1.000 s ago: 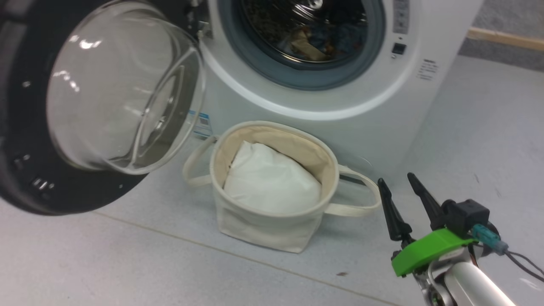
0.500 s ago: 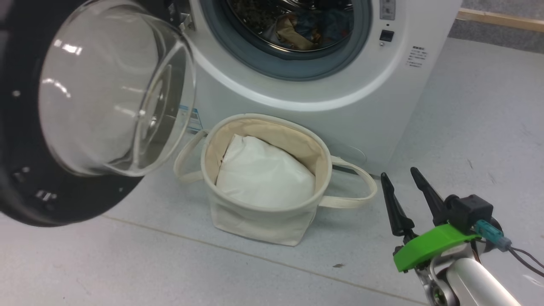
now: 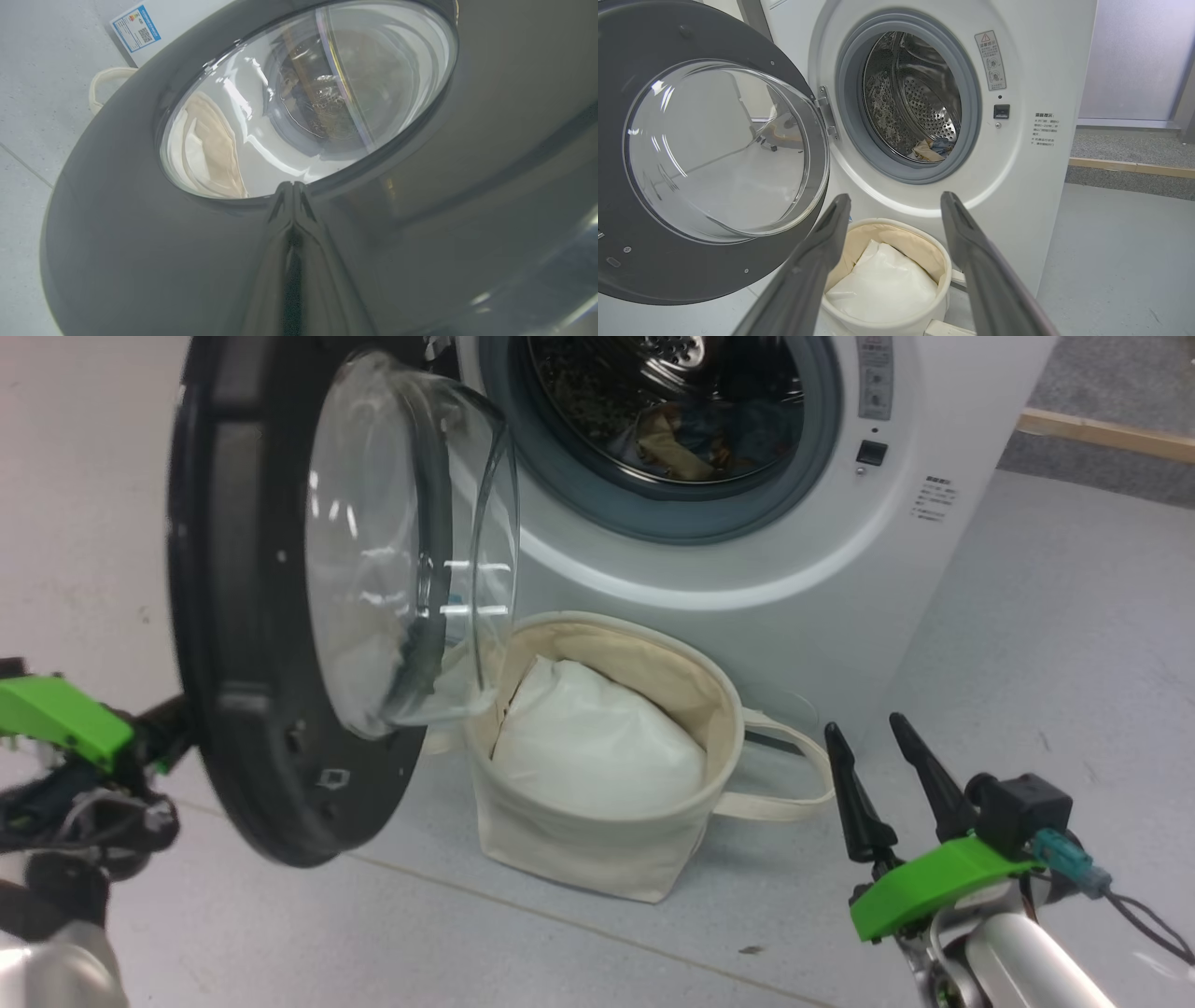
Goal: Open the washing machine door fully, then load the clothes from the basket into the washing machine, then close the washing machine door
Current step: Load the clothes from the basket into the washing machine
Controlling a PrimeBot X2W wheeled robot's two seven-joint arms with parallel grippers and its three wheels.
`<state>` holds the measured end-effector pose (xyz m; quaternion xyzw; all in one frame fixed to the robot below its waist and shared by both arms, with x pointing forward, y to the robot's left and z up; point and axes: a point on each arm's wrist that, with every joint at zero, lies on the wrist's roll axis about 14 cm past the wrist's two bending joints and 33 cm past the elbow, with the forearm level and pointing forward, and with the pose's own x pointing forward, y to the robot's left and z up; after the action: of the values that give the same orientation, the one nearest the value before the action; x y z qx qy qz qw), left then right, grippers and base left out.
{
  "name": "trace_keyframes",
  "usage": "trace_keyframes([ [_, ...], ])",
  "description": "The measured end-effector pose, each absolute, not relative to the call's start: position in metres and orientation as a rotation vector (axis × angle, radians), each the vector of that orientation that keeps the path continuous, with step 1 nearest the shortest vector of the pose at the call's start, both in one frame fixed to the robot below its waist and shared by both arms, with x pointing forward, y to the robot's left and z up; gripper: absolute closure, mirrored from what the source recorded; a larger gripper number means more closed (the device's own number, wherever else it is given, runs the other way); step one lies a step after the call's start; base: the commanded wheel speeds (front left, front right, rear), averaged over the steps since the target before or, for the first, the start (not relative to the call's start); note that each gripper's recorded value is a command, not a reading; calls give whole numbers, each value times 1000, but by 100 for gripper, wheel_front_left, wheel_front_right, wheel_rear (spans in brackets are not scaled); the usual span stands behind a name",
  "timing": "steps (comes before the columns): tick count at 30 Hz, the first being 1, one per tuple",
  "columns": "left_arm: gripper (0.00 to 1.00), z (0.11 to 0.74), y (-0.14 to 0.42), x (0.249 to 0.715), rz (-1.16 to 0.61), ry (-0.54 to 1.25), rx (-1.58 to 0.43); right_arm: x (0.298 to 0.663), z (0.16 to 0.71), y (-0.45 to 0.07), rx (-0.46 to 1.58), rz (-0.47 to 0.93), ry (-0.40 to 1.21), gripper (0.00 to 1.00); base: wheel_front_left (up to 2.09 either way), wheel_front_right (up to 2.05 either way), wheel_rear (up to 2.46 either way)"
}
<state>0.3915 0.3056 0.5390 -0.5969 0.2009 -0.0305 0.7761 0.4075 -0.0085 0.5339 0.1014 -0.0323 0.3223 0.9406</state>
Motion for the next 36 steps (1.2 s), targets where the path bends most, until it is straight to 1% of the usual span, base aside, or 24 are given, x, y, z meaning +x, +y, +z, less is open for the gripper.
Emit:
trace_keyframes([
  [6, 100, 541, 249, 394, -216, 510, -1222, 400, 534, -21, 220, 617, -69, 0, 0, 0, 0],
  [12, 100, 554, 195, 401, -336, 546, -1169, 398, 537, -50, 228, 532, -87, 0, 0, 0, 0],
  [18, 100, 562, 162, 422, -377, 525, -1123, 392, 537, -85, 225, 431, -102, 0, 0, 0, 0],
  [26, 100, 563, 106, 459, -449, 515, -1114, 378, 533, -149, 209, 247, -111, 0, 0, 0, 0],
  [36, 100, 554, 63, 521, -450, 488, -1145, 354, 529, -207, 203, 52, -112, 0, 0, 0, 0],
])
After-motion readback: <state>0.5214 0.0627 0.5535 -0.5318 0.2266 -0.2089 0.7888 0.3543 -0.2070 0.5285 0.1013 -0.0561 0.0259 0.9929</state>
